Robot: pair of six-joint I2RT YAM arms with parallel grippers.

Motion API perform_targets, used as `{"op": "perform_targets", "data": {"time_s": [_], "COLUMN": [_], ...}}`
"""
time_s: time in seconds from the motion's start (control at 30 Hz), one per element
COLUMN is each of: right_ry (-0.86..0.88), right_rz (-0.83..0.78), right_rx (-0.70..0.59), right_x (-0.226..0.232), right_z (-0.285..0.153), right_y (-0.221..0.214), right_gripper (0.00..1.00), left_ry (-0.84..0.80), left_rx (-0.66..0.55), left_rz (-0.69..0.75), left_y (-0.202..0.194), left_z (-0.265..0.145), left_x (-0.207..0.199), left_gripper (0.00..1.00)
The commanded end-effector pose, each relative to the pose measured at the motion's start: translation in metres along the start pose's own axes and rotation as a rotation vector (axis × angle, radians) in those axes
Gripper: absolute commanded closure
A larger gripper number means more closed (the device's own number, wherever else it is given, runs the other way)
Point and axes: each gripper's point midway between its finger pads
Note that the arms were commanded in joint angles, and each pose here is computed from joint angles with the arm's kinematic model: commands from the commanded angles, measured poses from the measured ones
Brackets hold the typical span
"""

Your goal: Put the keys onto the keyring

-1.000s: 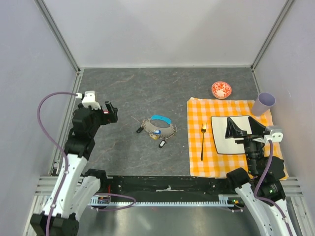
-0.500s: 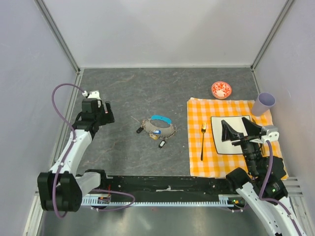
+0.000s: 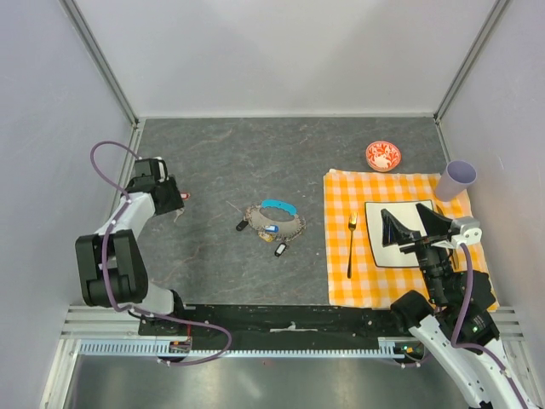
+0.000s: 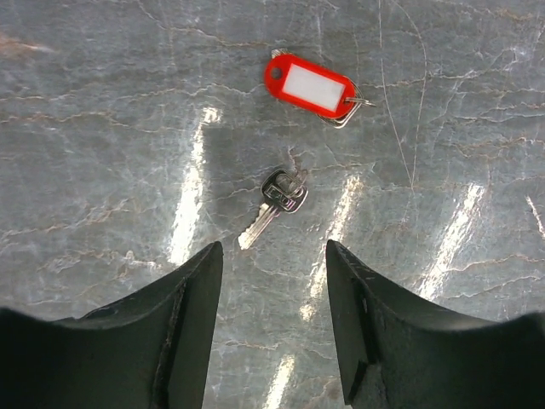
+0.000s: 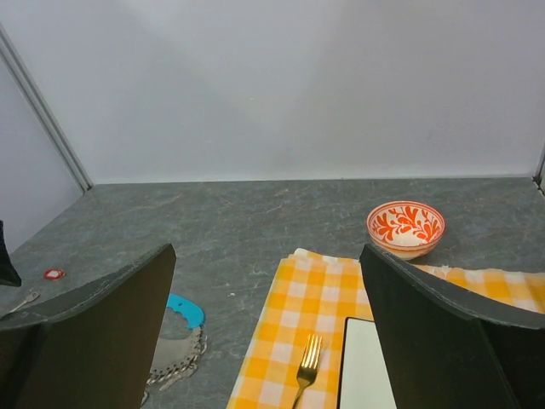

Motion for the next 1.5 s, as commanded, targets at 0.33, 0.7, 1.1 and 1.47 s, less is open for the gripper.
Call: {"op": "perform_targets", "data": {"time_s": [0.33, 0.7, 1.1, 1.47], "right_ry": [0.017, 0.028, 0.036, 0.042], "right_rz": [0.016, 0.016, 0.017, 0.017], "right_rx": [-0.016, -0.012, -0.011, -0.01], "right_x": [0.003, 0.006, 0.007, 0.008], "right_z": [-0.002, -0.002, -0.002, -0.003], "right_y": [0.007, 0.006, 0.006, 0.005], "right_gripper": [0.02, 0.02, 0.02, 0.02], "left_ry": [-0.108, -0.129, -0.128, -0.134], "left_rx": [0.052, 0.057, 0.062, 0.068], "left_rz": [0.113, 0.152, 0.158, 0.186], "left_y": [0.009, 0.006, 0.008, 0.006], "left_z": [0.036, 0.045, 0.049, 0.05], "left_x": [-0.013, -0.014, -0.015, -0.015], "left_gripper": [0.63, 0.64, 0.75, 0.76]}}
Point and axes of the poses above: each gripper's point midway between its finger pads, its own z axis out along the fingers, its own x axis along the line the jaws close on, y = z × x, and after that the axes turned 1 degree about z, right-handed
